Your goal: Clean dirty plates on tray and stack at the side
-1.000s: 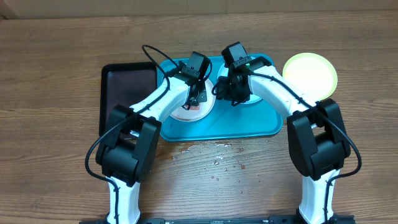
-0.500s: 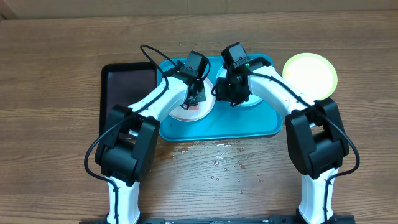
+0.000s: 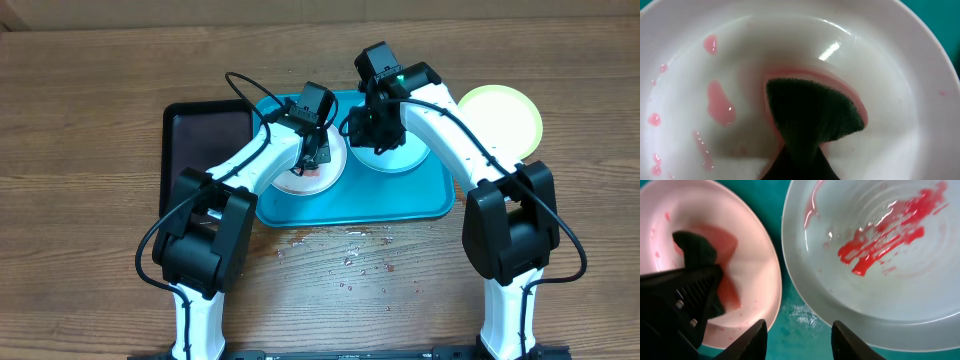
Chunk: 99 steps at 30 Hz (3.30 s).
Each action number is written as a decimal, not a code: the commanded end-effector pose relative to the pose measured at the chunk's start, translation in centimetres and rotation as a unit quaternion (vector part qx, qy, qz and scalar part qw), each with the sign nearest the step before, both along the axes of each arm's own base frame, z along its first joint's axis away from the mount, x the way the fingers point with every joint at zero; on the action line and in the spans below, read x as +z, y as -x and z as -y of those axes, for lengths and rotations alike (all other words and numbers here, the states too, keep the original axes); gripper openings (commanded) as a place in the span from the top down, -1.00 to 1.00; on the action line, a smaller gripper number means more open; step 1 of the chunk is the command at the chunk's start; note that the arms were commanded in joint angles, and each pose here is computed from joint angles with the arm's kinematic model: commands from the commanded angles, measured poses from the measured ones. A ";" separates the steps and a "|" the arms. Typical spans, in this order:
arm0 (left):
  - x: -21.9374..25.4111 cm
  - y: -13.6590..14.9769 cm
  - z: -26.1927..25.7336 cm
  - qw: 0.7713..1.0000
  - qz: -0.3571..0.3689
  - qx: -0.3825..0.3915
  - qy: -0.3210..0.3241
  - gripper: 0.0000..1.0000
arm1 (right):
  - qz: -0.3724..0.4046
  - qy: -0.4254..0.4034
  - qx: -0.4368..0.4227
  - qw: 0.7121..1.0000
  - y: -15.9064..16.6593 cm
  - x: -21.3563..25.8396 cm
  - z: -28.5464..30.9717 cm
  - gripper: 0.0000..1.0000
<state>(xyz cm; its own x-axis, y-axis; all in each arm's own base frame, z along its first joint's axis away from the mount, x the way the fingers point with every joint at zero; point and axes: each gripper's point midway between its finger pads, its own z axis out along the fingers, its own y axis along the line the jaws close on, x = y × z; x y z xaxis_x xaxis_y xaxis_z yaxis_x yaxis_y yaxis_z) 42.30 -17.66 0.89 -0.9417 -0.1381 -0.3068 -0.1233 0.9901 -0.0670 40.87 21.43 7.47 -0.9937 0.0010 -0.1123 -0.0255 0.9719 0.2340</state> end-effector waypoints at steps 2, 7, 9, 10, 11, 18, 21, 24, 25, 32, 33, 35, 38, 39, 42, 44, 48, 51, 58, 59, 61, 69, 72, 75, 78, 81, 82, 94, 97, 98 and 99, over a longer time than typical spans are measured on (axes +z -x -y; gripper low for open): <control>-1.7 0.9 -1.7 0.999 -0.024 0.011 -0.022 0.92 | -0.021 -0.014 0.010 1.000 1.0 -1.3 -0.3 0.13; -1.7 0.8 -1.6 0.999 -0.023 0.011 -0.022 0.92 | -0.034 -0.043 0.017 0.998 1.7 -2.4 -1.2 0.11; -1.7 0.8 -1.6 0.999 -0.023 0.011 -0.021 0.92 | -0.030 -0.046 0.018 0.998 1.6 -2.6 -1.3 0.11; -1.7 0.8 -1.6 0.999 -0.023 0.011 -0.021 0.92 | -0.029 -0.046 0.018 0.998 1.6 -2.7 -1.4 0.11; -1.7 0.8 -1.6 0.999 -0.023 0.011 -0.021 0.92 | -0.028 -0.047 0.018 0.998 1.6 -2.9 -1.4 0.10; -1.7 0.8 -1.6 0.999 -0.023 0.011 -0.021 0.92 | -0.038 -0.049 0.022 0.998 2.0 -4.5 -1.7 0.10; -1.7 0.8 -1.6 0.999 -0.023 0.011 -0.021 0.92 | -0.043 -0.052 0.023 0.997 2.0 -5.1 -1.9 0.10; -1.7 0.8 -1.6 0.999 -0.023 0.011 -0.021 0.92 | -0.049 -0.060 0.024 0.997 2.0 -5.8 -2.3 0.11; -1.7 0.8 -1.6 0.999 -0.023 0.011 -0.021 0.91 | -0.052 -0.063 0.025 0.996 2.1 -5.9 -2.4 0.12; -1.7 0.8 -1.6 0.999 -0.024 0.011 -0.021 0.92 | -0.058 -0.056 0.025 0.996 2.1 -6.7 -2.2 0.13; -1.7 0.8 -1.6 0.999 -0.023 0.011 -0.021 0.92 | -0.054 -0.048 0.023 0.997 1.9 -6.7 -1.9 0.14; -1.7 0.8 -1.6 0.999 -0.024 0.011 -0.021 0.92 | -0.044 -0.029 0.017 0.998 1.3 -6.6 -1.1 0.14; -1.7 0.9 -1.6 0.999 -0.024 0.011 -0.022 0.92 | -0.030 -0.011 0.009 0.999 0.2 -5.6 -0.2 0.14; -1.7 0.9 -1.6 0.999 -0.025 0.011 -0.022 0.91 | -0.023 -0.006 0.004 1.000 -0.3 -5.1 0.3 0.12; -1.7 0.9 -1.6 0.999 -0.025 0.011 -0.022 0.91 | 0.004 0.010 0.000 1.000 -2.0 -3.0 1.7 0.01; -1.7 0.9 -1.7 0.999 -0.025 0.011 -0.022 0.92 | 0.023 0.020 -0.015 0.999 -3.2 -1.2 2.9 -0.09; -1.7 0.9 -1.7 0.999 -0.025 0.011 -0.022 0.92 | 0.038 0.017 -0.035 0.999 -4.3 2.2 4.9 -0.37; -1.7 0.9 -1.7 0.999 -0.025 0.011 -0.022 0.92 | 0.011 0.007 -0.037 0.999 -3.1 3.2 5.7 -0.74; -1.7 0.8 -1.9 0.999 -0.024 0.013 -0.022 0.92 | -0.086 -0.015 0.015 0.996 2.2 3.0 3.9 -0.99; -1.7 0.8 -2.0 0.999 -0.025 0.015 -0.022 0.92 | -0.098 -0.012 0.019 0.995 2.9 3.0 3.8 -0.97; -1.7 0.6 -2.3 0.999 -0.025 0.017 -0.023 0.91 | -0.115 -0.011 0.038 0.993 4.2 3.0 3.3 -0.88; -1.7 0.3 -3.2 0.999 -0.025 0.025 -0.023 0.92 | -0.154 -0.018 0.109 0.982 7.4 2.4 1.6 0.09; -1.7 0.3 -3.2 0.999 -0.026 0.021 -0.021 0.92 | -0.162 -0.017 0.108 0.981 7.9 0.7 1.8 0.64; -1.7 0.2 -3.0 0.999 -0.025 0.016 -0.016 0.92 | -0.162 -0.017 0.110 0.981 8.1 -1.2 1.8 0.90; -1.7 0.1 -2.8 1.000 -0.023 0.015 -0.012 0.92 | -0.154 -0.021 0.113 0.981 8.1 -2.5 1.5 0.92; -1.7 0.1 -2.7 1.000 -0.023 0.015 -0.010 0.92 | -0.142 -0.035 0.118 0.982 7.7 -3.1 0.7 0.92; -1.7 0.1 -2.7 1.000 -0.024 0.014 -0.009 0.92 | -0.137 -0.036 0.120 0.983 7.6 -3.4 0.6 0.92; -1.7 0.3 -2.3 1.000 -0.028 0.011 0.001 0.92 | -0.064 -0.007 0.104 0.993 4.2 -4.9 0.9 0.92; -1.7 0.4 -2.3 0.999 -0.030 0.011 0.001 0.92 | -0.037 0.002 0.095 0.995 2.8 -4.9 1.0 0.92; -1.8 0.4 -2.4 0.999 -0.030 0.011 0.000 0.92 | -0.028 0.001 0.093 0.995 2.4 -4.9 0.9 0.92; -1.8 0.4 -2.4 0.999 -0.031 0.011 0.000 0.92 | -0.019 -0.001 0.093 0.996 2.0 -4.8 0.8 0.92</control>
<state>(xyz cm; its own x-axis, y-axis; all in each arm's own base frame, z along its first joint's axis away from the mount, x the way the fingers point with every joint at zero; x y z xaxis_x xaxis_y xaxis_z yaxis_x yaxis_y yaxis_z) 42.89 -16.26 0.87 -0.9407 -0.1696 -0.2937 -0.1496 0.9847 -0.0895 37.96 21.09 1.71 -0.9788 -0.2034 -0.0232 -0.2018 0.9397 0.2760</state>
